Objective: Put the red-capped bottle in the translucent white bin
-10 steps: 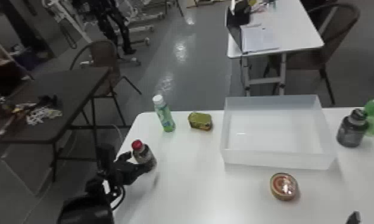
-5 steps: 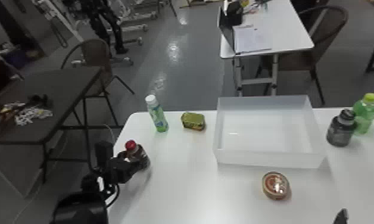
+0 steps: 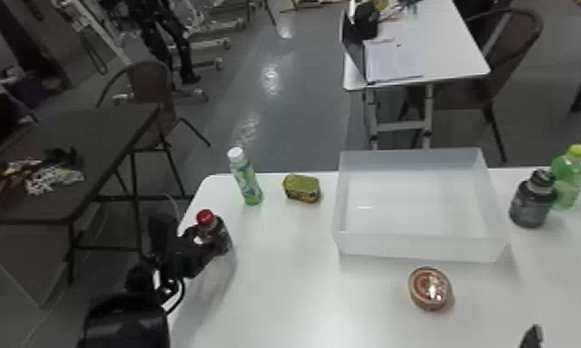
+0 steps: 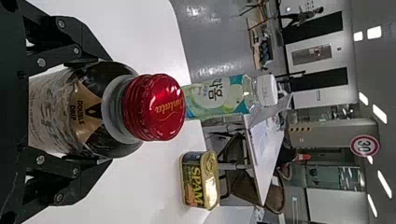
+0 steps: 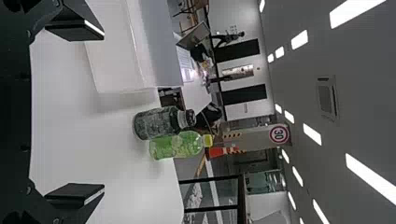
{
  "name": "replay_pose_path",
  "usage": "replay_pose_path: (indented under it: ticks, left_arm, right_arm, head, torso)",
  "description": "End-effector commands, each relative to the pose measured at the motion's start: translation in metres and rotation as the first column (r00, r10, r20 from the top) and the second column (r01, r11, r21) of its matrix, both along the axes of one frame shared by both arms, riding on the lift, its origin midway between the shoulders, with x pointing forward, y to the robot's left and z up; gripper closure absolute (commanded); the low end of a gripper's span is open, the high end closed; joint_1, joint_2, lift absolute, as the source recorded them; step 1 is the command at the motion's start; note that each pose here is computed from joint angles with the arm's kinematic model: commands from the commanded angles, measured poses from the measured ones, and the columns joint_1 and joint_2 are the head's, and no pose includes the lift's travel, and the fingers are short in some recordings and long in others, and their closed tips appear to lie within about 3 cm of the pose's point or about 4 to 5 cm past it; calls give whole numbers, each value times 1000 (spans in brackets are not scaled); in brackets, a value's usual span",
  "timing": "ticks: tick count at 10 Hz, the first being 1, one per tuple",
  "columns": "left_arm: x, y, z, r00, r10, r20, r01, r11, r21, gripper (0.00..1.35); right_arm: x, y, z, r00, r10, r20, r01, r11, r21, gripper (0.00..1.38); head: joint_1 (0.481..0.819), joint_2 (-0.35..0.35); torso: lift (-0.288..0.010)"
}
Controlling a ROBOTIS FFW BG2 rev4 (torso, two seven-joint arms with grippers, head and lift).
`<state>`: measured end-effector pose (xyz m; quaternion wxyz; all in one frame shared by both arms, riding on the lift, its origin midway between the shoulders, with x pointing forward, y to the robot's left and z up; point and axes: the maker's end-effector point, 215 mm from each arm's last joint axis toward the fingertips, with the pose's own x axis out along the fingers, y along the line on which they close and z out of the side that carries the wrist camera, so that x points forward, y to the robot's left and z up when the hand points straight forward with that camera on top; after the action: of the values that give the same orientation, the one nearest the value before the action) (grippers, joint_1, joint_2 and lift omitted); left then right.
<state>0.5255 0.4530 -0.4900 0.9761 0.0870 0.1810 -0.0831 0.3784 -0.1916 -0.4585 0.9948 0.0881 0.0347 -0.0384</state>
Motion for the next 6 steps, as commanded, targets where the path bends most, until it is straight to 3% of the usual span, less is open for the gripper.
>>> replay_pose_path:
  ticks: [1,3,6]
  left_arm:
    - [8,-33,30,996,-2,85,9,997,-73,825]
    - [32,-110,78,977,-68,200,103,980,-170,825]
    - [59,-229,119,932,-225,285,304,913,-273,825]
  right_arm:
    - [1,0,0,1000,-1,0,1,1000,1,142]
    - [2,0,0,1000,0,0,0,1000,2,142]
    - [6,2,0,1000,11,5,-11,1000,6,142]
  head:
    - [695,318]
    - [695,270]
    - [695,130]
  torso:
    - [-35]
    - [-35]
    - [-35]
